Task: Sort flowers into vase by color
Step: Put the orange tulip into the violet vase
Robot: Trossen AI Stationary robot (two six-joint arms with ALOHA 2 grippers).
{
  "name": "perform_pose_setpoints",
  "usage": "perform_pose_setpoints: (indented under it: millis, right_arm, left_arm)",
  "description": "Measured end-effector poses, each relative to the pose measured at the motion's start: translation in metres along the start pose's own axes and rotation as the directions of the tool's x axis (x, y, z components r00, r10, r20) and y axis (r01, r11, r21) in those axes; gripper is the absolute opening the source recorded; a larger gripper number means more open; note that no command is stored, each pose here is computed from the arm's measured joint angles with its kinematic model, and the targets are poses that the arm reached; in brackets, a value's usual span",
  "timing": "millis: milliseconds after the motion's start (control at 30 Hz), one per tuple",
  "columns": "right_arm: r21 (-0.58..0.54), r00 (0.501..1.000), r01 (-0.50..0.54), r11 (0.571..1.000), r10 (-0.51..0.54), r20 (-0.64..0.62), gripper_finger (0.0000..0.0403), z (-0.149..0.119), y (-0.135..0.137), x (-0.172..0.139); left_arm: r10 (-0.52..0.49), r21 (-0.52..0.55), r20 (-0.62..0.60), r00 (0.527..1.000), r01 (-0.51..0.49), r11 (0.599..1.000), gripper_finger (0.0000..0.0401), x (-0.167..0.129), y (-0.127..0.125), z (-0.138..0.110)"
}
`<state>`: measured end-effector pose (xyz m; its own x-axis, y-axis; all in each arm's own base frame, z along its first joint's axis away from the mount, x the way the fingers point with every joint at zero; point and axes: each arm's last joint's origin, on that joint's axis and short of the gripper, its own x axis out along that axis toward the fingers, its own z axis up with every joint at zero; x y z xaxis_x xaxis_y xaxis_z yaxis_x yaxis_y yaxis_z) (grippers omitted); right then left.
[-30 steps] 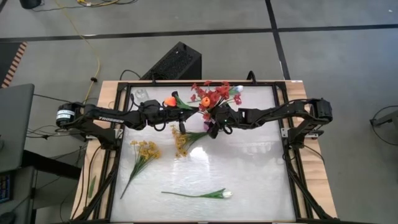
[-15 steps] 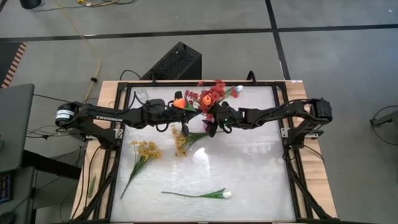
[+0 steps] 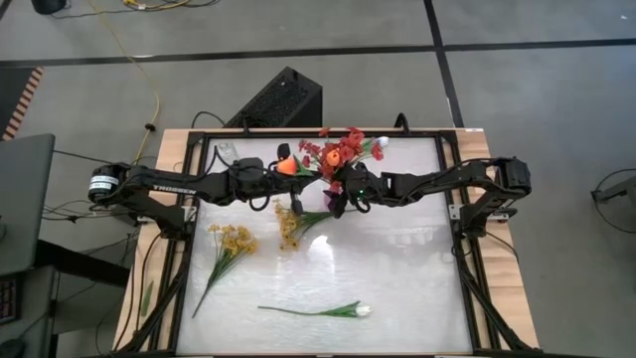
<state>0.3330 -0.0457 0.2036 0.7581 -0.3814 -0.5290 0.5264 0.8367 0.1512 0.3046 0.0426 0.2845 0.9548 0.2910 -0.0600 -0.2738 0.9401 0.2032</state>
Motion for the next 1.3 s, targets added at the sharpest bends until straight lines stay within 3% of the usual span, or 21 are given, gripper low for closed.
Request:
perform_pose_setpoints:
  millis: [400,1000,1300]
  right_arm:
    - [0.060,0.998,-0.041,0.997,0.038,0.059,0.0249,-0.002,0.009,0.007]
    - [0.147,0.980,-0.117,0.982,0.091,0.174,0.0249,0.002,0.016,0.015]
    - [0.105,0.983,-0.108,0.989,0.090,0.158,0.0249,-0.001,0.016,0.019]
  left_arm:
    - [-0.003,0.104,0.002,1.000,0.002,0.995,0.0000,-0.001,-0.003,0.001]
    - [-0.038,0.134,-0.063,0.997,0.046,0.990,0.0000,-0.003,-0.014,-0.004]
    - [-0.037,0.135,-0.076,0.996,0.047,0.990,0.0000,-0.003,-0.014,-0.005]
